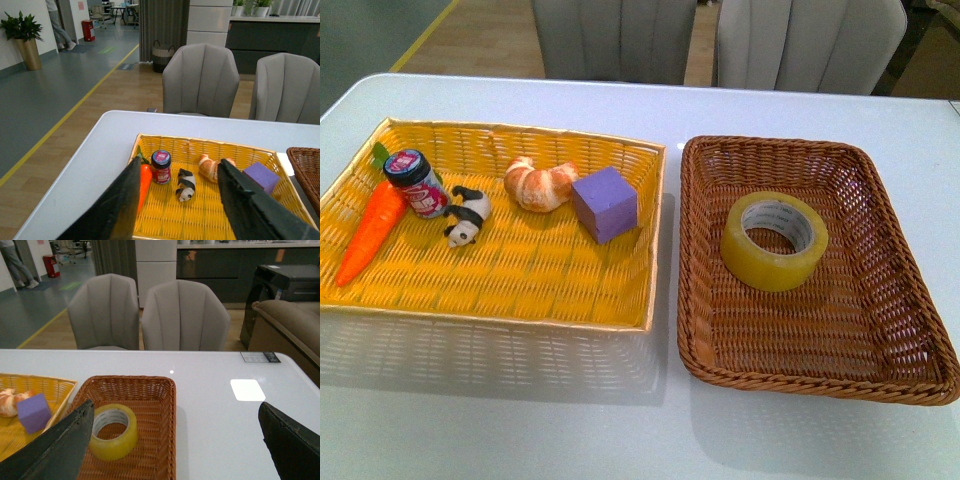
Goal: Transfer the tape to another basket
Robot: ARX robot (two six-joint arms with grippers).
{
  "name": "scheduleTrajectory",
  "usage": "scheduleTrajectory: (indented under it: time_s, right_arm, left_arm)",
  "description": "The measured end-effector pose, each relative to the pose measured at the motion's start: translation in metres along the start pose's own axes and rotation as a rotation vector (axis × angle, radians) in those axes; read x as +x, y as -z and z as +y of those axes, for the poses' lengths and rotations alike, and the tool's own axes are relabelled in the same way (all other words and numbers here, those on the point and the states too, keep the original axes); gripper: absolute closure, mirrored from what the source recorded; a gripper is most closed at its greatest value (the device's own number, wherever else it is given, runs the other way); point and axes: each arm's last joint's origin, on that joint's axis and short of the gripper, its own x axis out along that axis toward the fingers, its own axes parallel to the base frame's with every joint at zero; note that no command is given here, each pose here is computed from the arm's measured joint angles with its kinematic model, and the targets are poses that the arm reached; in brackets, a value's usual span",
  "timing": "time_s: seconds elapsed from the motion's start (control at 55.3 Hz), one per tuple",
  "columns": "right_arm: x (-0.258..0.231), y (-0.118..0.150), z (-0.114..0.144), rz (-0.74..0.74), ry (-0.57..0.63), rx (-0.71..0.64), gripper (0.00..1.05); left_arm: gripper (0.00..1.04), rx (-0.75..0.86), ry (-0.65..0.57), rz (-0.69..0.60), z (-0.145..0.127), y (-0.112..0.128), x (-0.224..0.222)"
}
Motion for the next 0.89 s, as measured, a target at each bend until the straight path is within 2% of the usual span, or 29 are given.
scheduleTrajectory:
  time_s: [0.163,0.253,0.326,0.887]
  right_arm:
    - [0.0,0.0,0.0,0.0,0.0,0.0,0.09]
    - [0.0,0.0,0.0,0.0,0.0,0.0,0.09]
    - [0.0,0.0,0.0,0.0,0.0,0.0,0.09]
    - [0.0,0.0,0.0,0.0,0.0,0.0,0.09]
  left_arm:
    - [0.2,0.0,0.0,0.0,0.0,0.0,0.0]
    - [0.07,0.002,0.0,0.0,0.0,0.0,0.0]
    - [0.1,0.002,0.0,0.0,0.0,0.0,0.0]
    - [0.09,0.002,0.0,0.0,0.0,0.0,0.0]
